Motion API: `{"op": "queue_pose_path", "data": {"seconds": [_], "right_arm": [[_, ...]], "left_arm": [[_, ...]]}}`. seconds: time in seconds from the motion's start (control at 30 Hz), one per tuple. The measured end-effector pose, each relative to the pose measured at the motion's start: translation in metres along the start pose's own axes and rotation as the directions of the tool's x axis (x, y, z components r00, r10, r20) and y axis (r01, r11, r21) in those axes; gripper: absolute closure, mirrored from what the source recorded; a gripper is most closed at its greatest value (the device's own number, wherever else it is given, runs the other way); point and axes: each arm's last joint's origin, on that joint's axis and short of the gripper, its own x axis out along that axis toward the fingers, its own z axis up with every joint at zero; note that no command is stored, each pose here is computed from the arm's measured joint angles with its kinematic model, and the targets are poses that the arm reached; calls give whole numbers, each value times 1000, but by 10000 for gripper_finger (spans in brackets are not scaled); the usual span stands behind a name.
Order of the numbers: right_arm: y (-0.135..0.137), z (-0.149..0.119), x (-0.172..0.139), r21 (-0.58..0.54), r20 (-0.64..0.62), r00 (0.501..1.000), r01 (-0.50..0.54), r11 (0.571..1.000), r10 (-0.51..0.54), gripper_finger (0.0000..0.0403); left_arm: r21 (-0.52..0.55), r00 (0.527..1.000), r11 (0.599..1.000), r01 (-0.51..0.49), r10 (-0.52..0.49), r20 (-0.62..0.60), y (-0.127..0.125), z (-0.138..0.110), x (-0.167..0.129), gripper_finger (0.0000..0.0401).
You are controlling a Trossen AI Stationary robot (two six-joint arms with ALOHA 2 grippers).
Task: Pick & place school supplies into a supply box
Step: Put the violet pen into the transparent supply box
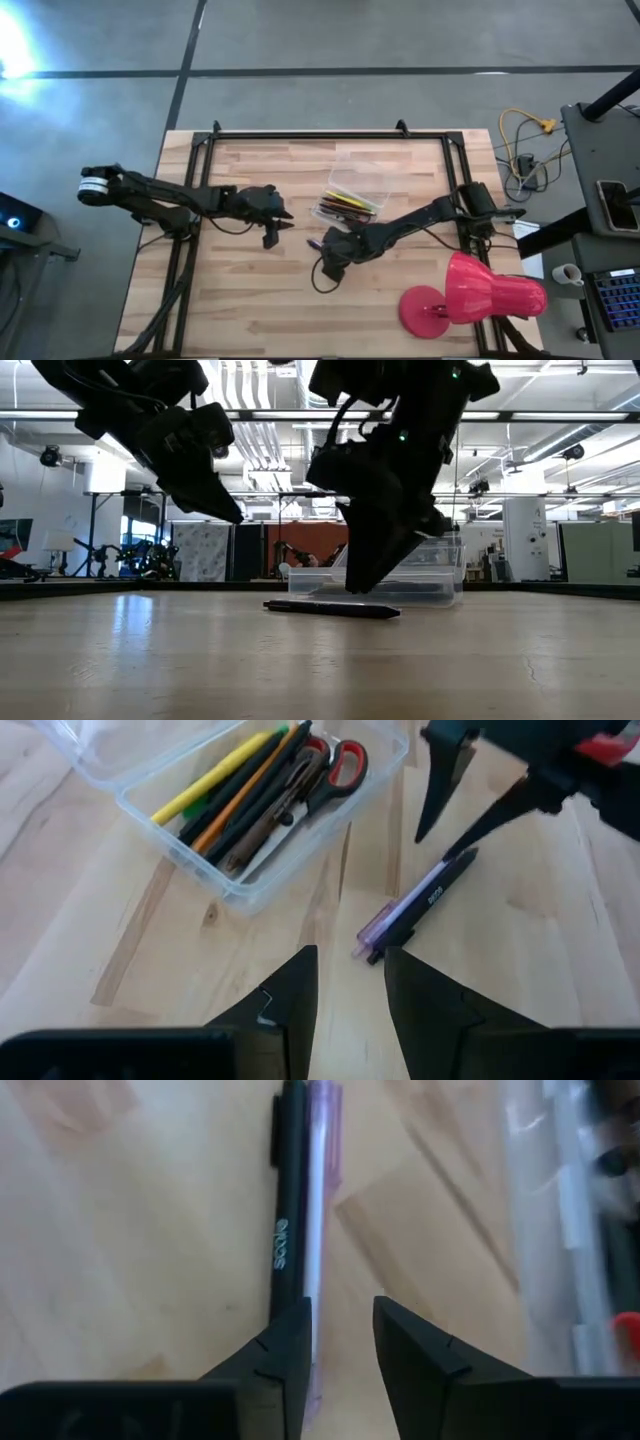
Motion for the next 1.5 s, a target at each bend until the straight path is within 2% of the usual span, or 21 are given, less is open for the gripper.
{"op": "queue_pose_path", "data": {"seconds": [0.2, 0.63, 0.83, 1.03, 1.2, 1.37, 1.5], "right_arm": [[-6, -4, 9, 11, -43, 998, -41, 999, 41, 305], [-14, -12, 17, 10, -52, 999, -16, 1000, 16, 306], [-20, -19, 20, 6, -69, 998, 2, 1000, -2, 337], [-22, -21, 21, -45, -98, 995, -11, 999, 7, 380], [-20, -18, 17, -33, -132, 990, -50, 998, 45, 386], [-18, -5, 4, 24, -80, 990, -115, 993, 116, 388], [-25, 14, -26, 85, 57, 990, -131, 988, 126, 389]], "left_arm": [[0, 1000, 1000, 1, -1, 8, 0, 1, 0, 299], [0, 1000, 1000, 0, 0, 21, 0, 2, 0, 299], [0, 1000, 1000, 0, 0, 21, 0, 2, 0, 299], [0, 1000, 1000, 1, -1, 21, 0, 2, 0, 299], [0, 1000, 1000, 1, -1, 21, 0, 2, 0, 299], [0, 1000, 1000, 1, -1, 21, 0, 2, 0, 299], [-1, 1000, 1000, 1, -1, 21, 0, 2, 0, 299]]}}
